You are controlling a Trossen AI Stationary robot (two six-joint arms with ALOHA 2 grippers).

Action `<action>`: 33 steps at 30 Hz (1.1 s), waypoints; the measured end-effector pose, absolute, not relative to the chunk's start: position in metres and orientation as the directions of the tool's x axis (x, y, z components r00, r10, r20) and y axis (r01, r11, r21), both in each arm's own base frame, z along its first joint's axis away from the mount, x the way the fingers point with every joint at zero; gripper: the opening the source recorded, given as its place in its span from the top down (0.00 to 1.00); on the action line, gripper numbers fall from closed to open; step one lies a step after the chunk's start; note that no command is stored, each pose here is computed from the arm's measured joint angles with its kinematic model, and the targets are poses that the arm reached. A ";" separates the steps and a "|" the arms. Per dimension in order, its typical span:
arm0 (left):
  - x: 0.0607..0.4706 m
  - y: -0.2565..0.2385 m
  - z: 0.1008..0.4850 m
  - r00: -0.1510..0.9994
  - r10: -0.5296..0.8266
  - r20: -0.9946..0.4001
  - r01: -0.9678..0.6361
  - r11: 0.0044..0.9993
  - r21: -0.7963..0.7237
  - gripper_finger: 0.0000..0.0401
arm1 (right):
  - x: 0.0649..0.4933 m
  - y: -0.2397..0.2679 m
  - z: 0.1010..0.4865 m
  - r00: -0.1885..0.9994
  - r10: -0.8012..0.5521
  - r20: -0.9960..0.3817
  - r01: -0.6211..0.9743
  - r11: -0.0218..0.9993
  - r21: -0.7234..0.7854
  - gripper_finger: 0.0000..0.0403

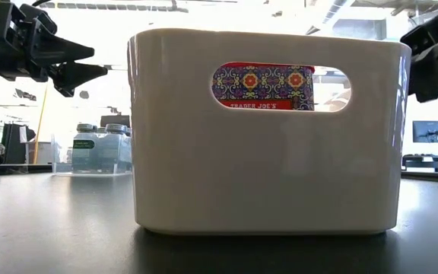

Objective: Sort spices by type
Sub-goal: Return to Home Position

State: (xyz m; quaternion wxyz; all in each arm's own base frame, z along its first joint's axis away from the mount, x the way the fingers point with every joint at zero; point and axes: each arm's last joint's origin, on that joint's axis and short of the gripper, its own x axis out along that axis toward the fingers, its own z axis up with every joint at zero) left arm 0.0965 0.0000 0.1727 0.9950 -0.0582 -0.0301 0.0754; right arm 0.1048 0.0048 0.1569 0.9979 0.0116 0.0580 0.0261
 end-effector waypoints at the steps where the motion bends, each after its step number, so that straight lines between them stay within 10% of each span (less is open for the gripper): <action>1: 0.096 0.000 0.173 0.987 0.154 0.051 -0.147 0.982 -0.120 0.35 | 0.105 0.005 0.156 0.991 0.046 -0.125 -0.043 0.999 0.026 0.39; 33: 0.096 0.000 0.173 0.987 0.154 0.051 -0.147 0.982 -0.120 0.35 | 0.110 -0.002 0.148 0.975 -0.022 -0.219 0.027 1.000 0.017 0.39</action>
